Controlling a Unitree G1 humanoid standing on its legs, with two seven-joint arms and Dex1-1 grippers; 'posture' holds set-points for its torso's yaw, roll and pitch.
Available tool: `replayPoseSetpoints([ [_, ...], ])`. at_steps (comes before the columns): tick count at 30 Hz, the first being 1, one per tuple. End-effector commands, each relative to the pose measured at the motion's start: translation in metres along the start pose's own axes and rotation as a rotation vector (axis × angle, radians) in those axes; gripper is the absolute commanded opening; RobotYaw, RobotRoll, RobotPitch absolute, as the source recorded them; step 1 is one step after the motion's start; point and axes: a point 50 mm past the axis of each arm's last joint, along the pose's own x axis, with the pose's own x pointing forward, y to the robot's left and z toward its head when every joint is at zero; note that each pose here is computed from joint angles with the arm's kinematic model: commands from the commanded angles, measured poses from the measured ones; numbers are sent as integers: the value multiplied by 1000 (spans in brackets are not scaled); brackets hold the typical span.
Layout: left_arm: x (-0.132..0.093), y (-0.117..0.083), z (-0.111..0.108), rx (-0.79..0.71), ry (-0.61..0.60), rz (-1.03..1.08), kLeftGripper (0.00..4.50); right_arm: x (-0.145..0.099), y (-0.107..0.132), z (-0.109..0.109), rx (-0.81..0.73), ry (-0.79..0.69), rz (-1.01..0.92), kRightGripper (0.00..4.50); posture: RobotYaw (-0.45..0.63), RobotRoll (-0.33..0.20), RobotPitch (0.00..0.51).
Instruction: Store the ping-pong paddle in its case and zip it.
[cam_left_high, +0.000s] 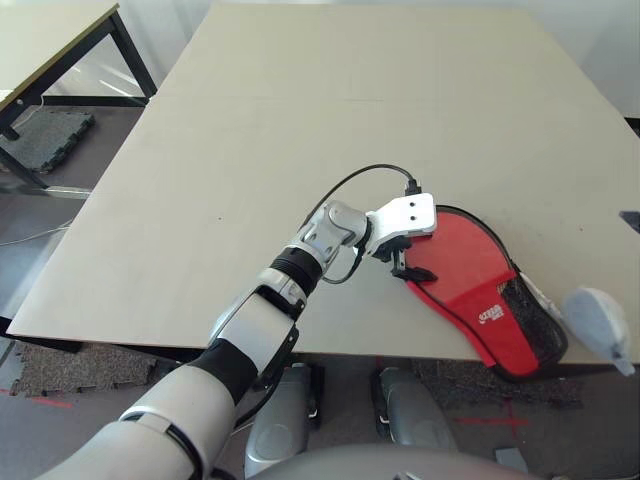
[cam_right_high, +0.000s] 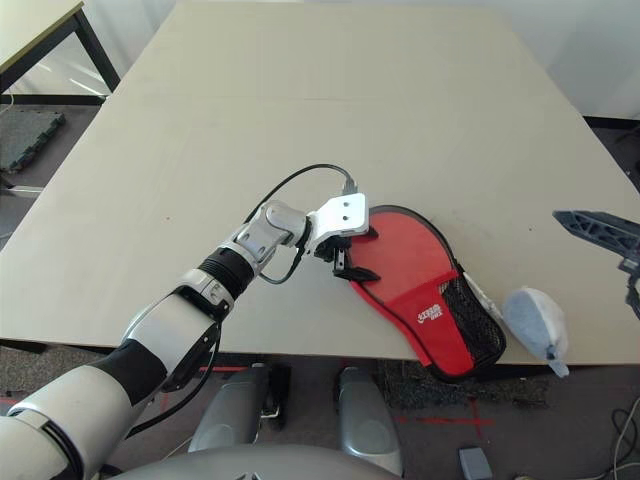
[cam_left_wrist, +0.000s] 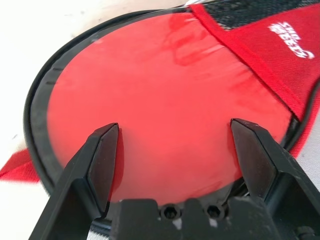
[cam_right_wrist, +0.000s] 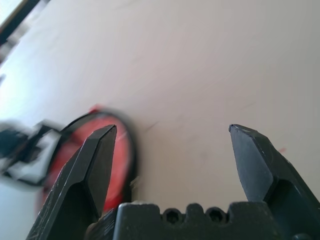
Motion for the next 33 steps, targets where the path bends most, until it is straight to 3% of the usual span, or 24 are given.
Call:
replayPoseSetpoints([
  [1, -14, 7, -7, -91, -34, 101, 4500, 12, -10, -4, -64, -67, -130, 4475, -70, 0, 157],
  [7, -60, 33, 8, -234, -253, 423, 4500, 48, -8, -19, -42, -200, -197, 4475, -53, 0, 152],
  [11, -99, 43, 2, -284, -373, 749, 4500, 58, -11, -23, -91, -260, -297, 4475, -42, 0, 145],
  [17, -167, 39, -40, -330, -470, 1268, 4500, 67, -17, -27, -154, -321, -443, 4475, -27, 0, 140],
  [23, -213, 21, -92, -382, -361, 1637, 4500, 73, -20, -29, -200, -336, -531, 4475, -24, 0, 135],
  [26, -224, 14, -109, -428, -344, 1716, 4500, 76, -20, -31, -205, -329, -526, 4475, -18, 0, 133],
  [33, -218, 7, -119, -441, -348, 1713, 4500, 77, -23, -33, -213, -337, -598, 4475, -13, 0, 127],
])
